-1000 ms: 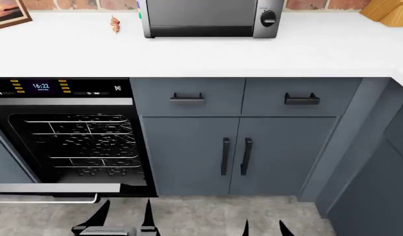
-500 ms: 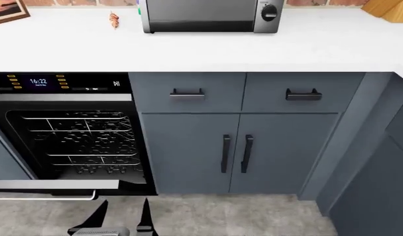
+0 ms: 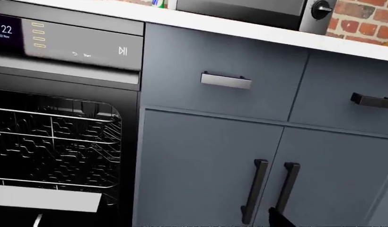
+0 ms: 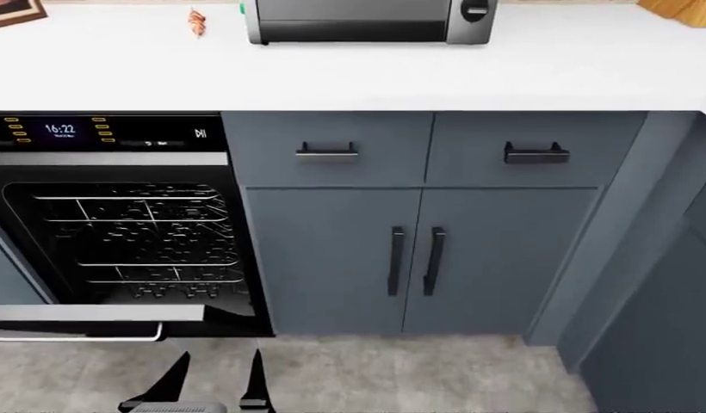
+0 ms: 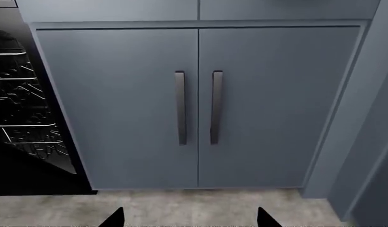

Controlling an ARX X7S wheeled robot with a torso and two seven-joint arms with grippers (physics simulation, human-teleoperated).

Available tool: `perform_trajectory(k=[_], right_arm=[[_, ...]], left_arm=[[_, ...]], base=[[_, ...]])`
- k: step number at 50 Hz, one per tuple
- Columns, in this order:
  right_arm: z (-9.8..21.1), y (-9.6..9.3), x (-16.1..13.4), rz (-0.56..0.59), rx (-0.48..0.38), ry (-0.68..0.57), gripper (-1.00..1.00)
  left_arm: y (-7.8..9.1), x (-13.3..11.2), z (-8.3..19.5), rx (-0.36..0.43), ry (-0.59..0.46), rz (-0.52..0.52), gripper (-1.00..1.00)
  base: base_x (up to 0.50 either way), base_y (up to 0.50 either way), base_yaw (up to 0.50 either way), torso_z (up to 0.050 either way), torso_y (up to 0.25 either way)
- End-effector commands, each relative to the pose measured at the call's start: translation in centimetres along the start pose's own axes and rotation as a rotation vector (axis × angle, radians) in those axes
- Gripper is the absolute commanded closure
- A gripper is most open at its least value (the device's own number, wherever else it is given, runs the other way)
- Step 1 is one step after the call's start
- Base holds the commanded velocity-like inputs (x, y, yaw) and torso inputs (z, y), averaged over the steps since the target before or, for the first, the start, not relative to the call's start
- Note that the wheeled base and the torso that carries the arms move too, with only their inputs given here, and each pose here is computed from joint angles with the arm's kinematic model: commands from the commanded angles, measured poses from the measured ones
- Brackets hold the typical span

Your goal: Close the dishwasher door

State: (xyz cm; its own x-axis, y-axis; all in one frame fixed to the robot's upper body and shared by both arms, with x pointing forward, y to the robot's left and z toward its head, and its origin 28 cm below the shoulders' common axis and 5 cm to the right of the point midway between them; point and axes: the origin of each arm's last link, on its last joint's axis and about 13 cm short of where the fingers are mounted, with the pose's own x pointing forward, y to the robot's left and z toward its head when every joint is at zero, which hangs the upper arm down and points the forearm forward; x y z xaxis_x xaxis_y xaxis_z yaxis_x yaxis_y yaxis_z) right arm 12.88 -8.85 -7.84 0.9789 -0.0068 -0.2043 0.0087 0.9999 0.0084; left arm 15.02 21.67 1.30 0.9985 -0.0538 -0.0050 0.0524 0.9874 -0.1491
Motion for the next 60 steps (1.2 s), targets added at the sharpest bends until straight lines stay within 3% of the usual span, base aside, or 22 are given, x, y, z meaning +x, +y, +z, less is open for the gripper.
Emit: perform_trajectory(k=[1, 60], right_arm=[[0.0, 0.0, 0.0, -0.001, 0.001, -0.001, -1.0], [0.0, 0.0, 0.0, -0.004, 0.004, -0.005, -1.0]], left_arm=[[0.0, 0.0, 0.0, 0.003, -0.001, -0.003, -1.0], [-0.3, 0.7, 1.1, 0.003, -0.001, 0.001, -1.0]], base=[[0.0, 0.0, 0.0, -0.05, 0.043], [0.0, 0.0, 0.0, -0.05, 0.043]])
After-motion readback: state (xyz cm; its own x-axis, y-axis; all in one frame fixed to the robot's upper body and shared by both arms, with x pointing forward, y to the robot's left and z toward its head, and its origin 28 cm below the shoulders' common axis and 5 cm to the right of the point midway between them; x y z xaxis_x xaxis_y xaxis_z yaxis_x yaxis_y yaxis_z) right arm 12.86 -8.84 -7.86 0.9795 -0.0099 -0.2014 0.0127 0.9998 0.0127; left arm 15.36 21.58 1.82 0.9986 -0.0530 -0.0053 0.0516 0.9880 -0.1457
